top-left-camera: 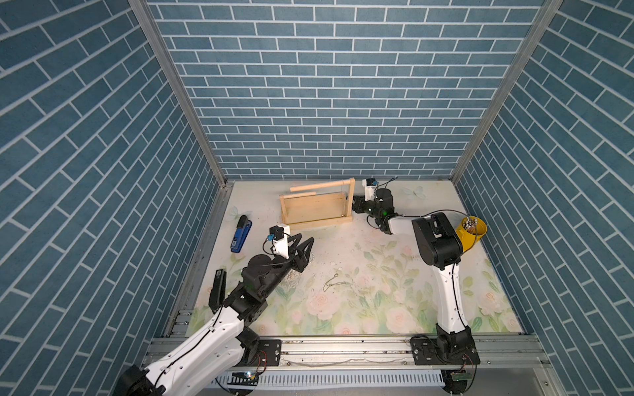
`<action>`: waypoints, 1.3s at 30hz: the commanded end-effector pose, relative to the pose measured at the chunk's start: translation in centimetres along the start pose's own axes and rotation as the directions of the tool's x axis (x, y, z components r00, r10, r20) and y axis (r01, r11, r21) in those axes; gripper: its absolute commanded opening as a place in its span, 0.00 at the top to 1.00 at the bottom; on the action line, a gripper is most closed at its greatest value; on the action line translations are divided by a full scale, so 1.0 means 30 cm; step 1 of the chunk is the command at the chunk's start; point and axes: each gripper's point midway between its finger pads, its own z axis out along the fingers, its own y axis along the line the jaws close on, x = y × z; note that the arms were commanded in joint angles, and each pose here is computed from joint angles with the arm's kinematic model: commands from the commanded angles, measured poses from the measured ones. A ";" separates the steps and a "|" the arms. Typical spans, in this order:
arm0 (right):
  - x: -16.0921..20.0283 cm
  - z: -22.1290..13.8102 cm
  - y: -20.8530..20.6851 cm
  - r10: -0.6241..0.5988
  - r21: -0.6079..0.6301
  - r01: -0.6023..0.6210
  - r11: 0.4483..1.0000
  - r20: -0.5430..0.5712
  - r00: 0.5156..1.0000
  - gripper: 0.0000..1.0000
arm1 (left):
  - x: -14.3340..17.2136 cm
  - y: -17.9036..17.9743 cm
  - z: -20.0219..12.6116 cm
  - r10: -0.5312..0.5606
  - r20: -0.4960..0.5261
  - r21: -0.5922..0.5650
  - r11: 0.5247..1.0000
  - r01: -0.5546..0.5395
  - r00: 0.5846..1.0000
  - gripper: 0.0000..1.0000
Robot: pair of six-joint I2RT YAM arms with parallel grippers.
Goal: Hang the necklace on the jewelry display stand
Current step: Adjust the stand at the center of the board.
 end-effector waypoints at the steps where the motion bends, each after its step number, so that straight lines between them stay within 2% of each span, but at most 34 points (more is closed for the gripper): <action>1: -0.058 -0.047 0.077 0.013 -0.049 -0.010 0.999 0.068 0.998 0.57 | 0.010 0.021 -0.014 0.006 -0.008 -0.030 1.000 -0.007 1.000 0.45; 5: -0.031 -0.074 0.085 0.021 -0.034 -0.019 0.999 0.062 0.998 0.57 | 0.001 0.024 -0.019 0.005 -0.006 -0.040 0.999 -0.005 1.000 0.45; 6: -0.071 -0.098 0.101 0.016 -0.025 -0.014 1.000 0.083 0.996 0.57 | 0.000 0.025 -0.020 0.004 -0.007 -0.043 0.999 -0.004 1.000 0.45; 11: -0.155 -0.223 0.070 0.008 0.188 -0.029 0.982 0.115 0.993 0.55 | -0.019 0.031 -0.029 -0.008 -0.003 -0.064 0.998 0.008 1.000 0.44; 16: -0.181 -0.322 0.212 -0.097 0.291 0.071 0.954 0.078 0.992 0.54 | -0.037 0.040 -0.045 -0.019 0.022 -0.082 0.996 0.020 1.000 0.44; 19: -0.165 -0.365 0.323 -0.140 0.307 0.116 0.945 0.060 0.988 0.54 | -0.032 0.040 -0.044 -0.021 0.016 -0.081 0.996 0.023 1.000 0.45; 22: -0.172 -0.397 0.433 -0.164 0.292 0.130 0.948 0.095 0.982 0.59 | -0.056 0.024 -0.059 -0.032 0.043 -0.058 0.998 0.035 0.999 0.44; 28: -0.218 -0.367 0.557 -0.183 0.264 0.144 0.954 0.131 0.974 0.62 | -0.049 0.013 -0.062 -0.058 0.045 -0.032 0.998 0.060 0.997 0.44; 39: -0.199 -0.238 0.505 -0.153 0.340 0.117 0.933 0.081 0.985 0.64 | -0.065 0.027 -0.106 -0.046 0.082 -0.052 0.997 0.050 0.996 0.44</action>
